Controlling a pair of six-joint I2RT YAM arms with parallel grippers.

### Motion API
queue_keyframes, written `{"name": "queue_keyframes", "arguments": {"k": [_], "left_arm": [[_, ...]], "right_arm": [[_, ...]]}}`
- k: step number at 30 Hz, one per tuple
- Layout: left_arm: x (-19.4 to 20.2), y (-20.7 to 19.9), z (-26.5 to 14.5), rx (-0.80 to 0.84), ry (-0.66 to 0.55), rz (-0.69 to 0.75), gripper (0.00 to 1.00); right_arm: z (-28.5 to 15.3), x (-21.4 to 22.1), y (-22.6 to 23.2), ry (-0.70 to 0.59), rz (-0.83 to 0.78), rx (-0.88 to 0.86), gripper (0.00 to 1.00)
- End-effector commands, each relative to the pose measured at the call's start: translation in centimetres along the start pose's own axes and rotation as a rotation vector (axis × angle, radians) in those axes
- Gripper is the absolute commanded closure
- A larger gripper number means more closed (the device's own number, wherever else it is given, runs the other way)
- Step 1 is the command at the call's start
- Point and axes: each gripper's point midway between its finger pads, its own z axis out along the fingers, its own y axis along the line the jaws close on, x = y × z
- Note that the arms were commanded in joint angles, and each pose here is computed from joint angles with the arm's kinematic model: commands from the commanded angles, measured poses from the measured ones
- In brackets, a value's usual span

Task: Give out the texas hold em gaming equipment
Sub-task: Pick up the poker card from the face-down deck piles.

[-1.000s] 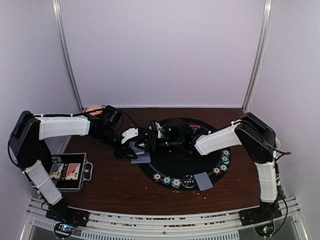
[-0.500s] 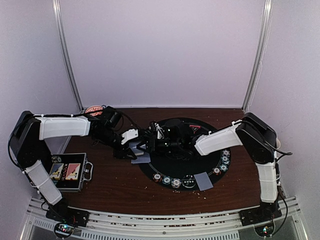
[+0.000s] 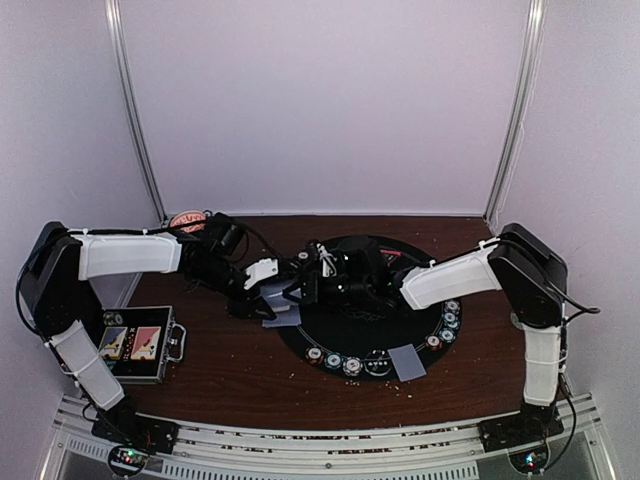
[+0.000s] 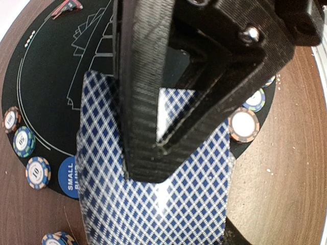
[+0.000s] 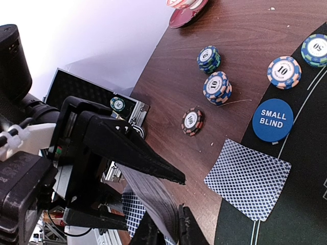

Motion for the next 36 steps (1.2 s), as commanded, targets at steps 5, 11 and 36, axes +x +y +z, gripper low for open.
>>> {"name": "queue_keyframes", "arguments": {"k": [5,11,36], "left_arm": [[-0.2,-0.5,0.2,0.025,-0.011,0.024,0.51],[-0.3,-0.5,0.2,0.026,-0.011,0.023,0.51],[-0.2,-0.3,0.5,0.02,-0.008,0.018,0.51]], "right_arm": [[-2.7,-1.8,-1.7,-0.065,0.007,0.115,1.0],[-3.3,-2.0,-1.7,-0.07,0.009,0.108,0.88],[-4.0,-1.6,0.2,-0.062,0.026,0.001,1.0]]}}
